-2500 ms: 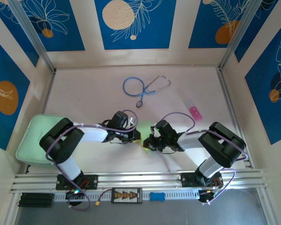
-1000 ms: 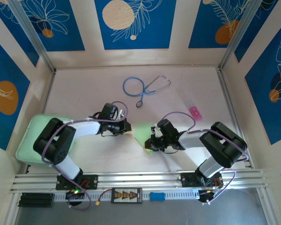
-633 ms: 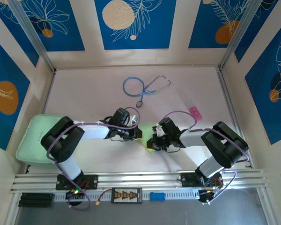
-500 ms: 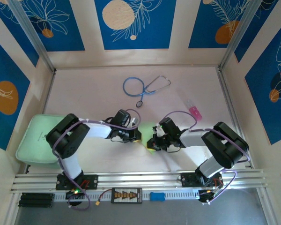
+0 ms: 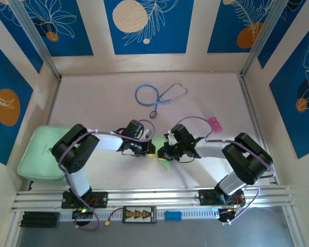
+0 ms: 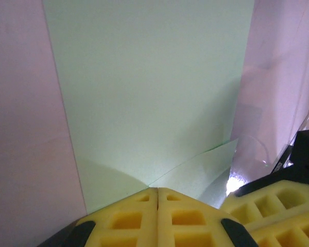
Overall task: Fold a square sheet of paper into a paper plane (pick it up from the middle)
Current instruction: Third fold the triangle at the center of the table.
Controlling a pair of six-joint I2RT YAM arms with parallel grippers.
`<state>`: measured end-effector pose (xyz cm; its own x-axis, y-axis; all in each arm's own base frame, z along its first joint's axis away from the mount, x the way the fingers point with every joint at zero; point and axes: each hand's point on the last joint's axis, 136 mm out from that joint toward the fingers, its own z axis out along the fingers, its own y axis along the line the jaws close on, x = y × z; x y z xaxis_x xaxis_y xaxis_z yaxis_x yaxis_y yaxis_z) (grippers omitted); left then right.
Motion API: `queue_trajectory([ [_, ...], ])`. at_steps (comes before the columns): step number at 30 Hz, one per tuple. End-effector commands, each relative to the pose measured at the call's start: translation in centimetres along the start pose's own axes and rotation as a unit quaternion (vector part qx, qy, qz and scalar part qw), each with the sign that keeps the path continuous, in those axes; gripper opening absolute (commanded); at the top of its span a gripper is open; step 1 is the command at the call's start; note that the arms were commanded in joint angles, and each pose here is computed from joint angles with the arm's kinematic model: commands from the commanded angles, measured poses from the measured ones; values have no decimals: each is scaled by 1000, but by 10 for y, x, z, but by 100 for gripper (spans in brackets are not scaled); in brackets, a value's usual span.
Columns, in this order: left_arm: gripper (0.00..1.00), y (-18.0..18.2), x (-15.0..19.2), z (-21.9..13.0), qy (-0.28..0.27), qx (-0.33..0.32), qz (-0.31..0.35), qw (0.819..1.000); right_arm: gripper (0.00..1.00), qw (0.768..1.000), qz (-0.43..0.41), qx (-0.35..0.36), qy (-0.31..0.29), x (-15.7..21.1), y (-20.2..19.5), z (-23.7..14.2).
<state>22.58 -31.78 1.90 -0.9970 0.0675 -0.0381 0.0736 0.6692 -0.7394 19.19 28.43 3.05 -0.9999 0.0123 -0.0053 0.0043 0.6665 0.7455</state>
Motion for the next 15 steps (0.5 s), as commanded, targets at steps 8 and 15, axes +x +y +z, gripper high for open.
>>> queue_trajectory([
  [8,0,20,5,1,8,-38,-15,999,2,998,34,39,24,20,-32,16],
  [15,0,26,3,1,6,-40,-27,999,4,999,25,16,38,38,-32,3],
])
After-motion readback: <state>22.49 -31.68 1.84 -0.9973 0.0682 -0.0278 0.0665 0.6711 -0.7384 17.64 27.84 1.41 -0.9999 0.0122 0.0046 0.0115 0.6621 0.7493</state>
